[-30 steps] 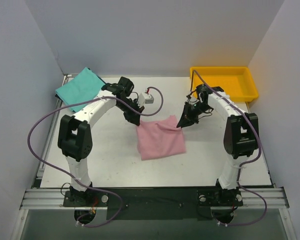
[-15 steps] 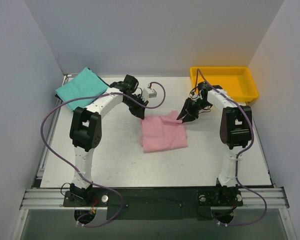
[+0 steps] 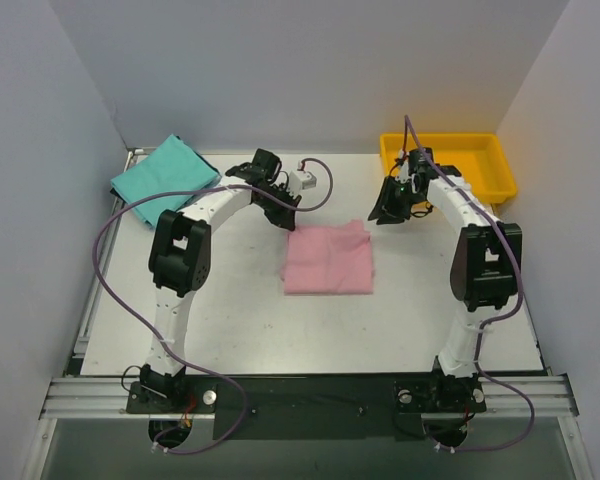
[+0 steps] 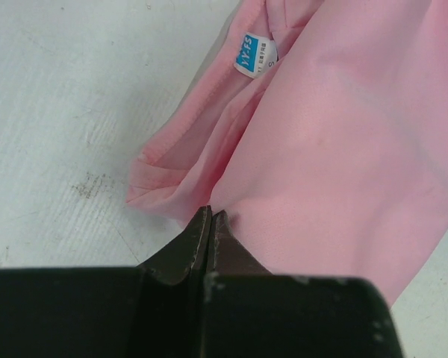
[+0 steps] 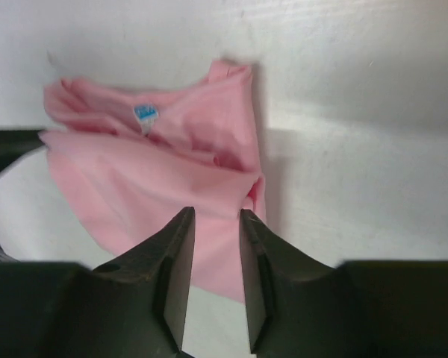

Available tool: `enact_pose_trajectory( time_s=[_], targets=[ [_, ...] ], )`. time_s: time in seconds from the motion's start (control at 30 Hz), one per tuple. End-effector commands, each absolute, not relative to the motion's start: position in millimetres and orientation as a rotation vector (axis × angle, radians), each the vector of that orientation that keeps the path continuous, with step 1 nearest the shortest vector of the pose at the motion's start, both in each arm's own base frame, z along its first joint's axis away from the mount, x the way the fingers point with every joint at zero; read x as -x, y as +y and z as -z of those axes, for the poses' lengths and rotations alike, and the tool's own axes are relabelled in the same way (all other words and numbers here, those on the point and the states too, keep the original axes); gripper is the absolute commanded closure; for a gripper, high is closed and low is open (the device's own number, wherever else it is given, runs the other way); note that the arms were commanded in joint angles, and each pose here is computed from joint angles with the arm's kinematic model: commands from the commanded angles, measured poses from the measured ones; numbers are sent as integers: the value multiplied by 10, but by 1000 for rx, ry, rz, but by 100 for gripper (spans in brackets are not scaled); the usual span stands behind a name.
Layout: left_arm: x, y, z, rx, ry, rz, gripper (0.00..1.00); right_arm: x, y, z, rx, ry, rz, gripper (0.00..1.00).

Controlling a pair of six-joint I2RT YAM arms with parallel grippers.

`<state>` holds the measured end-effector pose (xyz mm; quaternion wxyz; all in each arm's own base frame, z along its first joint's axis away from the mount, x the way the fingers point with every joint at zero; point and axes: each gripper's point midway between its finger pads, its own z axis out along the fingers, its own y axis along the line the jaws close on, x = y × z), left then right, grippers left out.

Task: Fold and stack the t-shirts
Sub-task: Fold the long partially folded tshirt into a neat square, then smooth out wrinkles on the folded tshirt

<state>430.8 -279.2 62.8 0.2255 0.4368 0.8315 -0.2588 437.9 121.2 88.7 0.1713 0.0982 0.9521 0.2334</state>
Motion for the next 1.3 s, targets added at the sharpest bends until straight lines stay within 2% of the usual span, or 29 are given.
enact_pose_trajectory(
  time_s=[0.0, 0.07, 0.13, 0.3, 0.43, 0.6, 0.77, 0.83, 1.03, 1.17, 1.2, 1.23, 1.27],
  targets=[
    [-4563, -2882, -850, -1138, 2206, 695, 100, -4017, 1435, -1025, 25, 2661, -642, 83],
    [-4572, -2870, -849, -1128, 2212, 683, 100, -3874, 1608, -966, 126, 2674, -670, 95],
    [-4603, -2851, -845, -1107, 2216, 660, 100, -3868, 1667, -886, 130, 2696, -659, 100],
    [-4714, -2820, -784, -1044, 2240, 599, 100, -4149, 1569, -502, -56, 2775, -581, 100],
    [-4814, -2785, -718, -988, 2261, 541, 100, -4441, 1574, -436, -101, 2753, -527, 100],
    [-4912, -2781, -608, -925, 2289, 504, 100, -4544, 1581, -324, -216, 2765, -526, 100],
    [-5120, -2699, -594, -860, 2292, 401, 68, -4697, 1510, -288, -322, 2730, -478, 100],
    [-5234, -2666, -683, -831, 2277, 358, 62, -4764, 1499, -320, -334, 2719, -468, 100],
    [-5389, -2651, -1218, -760, 2199, 335, 52, -4821, 1451, -795, -253, 2652, -441, 99],
    [-5236, -2634, -1617, -657, 2165, 390, 47, -4603, 1420, -1098, -173, 2615, -429, 89],
    [-5113, -2661, -1518, -650, 2198, 440, 47, -4469, 1457, -1123, -140, 2624, -440, 86],
    [-5061, -2703, -1655, -632, 2172, 482, 49, -4402, 1495, -1116, -113, 2630, -449, 86],
    [-4905, -2778, -1544, -665, 2195, 572, 55, -4245, 1573, -1077, -82, 2656, -467, 86]
  ],
)
